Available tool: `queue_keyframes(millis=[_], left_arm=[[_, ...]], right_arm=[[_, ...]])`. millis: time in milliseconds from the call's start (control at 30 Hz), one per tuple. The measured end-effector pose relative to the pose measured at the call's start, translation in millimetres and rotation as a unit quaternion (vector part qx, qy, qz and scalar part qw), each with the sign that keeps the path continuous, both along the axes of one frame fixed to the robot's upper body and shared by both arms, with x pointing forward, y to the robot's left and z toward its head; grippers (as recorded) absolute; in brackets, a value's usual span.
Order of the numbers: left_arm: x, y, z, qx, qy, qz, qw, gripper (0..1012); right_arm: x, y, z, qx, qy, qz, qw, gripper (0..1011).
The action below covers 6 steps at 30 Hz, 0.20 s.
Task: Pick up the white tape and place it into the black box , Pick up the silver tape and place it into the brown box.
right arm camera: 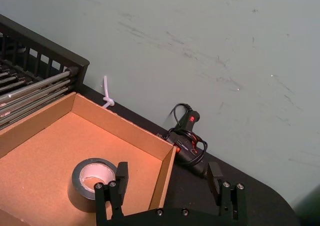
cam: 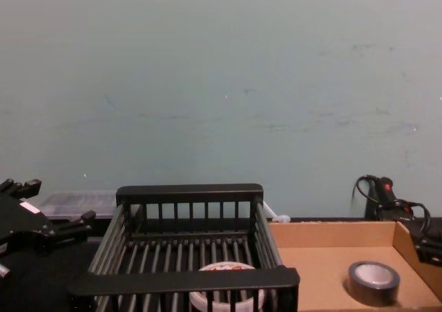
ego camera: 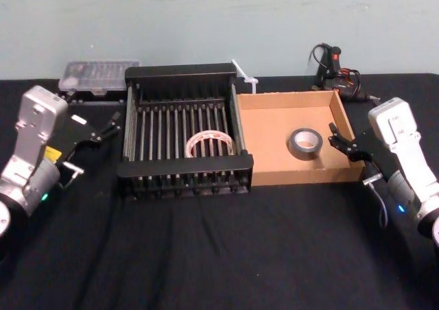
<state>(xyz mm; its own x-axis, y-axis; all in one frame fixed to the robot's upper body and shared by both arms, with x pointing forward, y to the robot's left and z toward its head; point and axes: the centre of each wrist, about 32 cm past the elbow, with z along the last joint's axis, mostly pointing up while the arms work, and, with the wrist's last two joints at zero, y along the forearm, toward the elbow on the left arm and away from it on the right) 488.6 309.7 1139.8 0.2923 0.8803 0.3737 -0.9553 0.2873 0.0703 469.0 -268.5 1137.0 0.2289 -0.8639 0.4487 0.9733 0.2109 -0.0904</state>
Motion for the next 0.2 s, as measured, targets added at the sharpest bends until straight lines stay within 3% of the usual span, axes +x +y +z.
queue_keyframes(millis=[200], left_arm=[[0.0, 0.0, 0.0, 0.0, 0.0, 0.0, 1.0, 1001]], right_arm=[[0.0, 0.0, 0.0, 0.0, 0.0, 0.0, 1.0, 1002]])
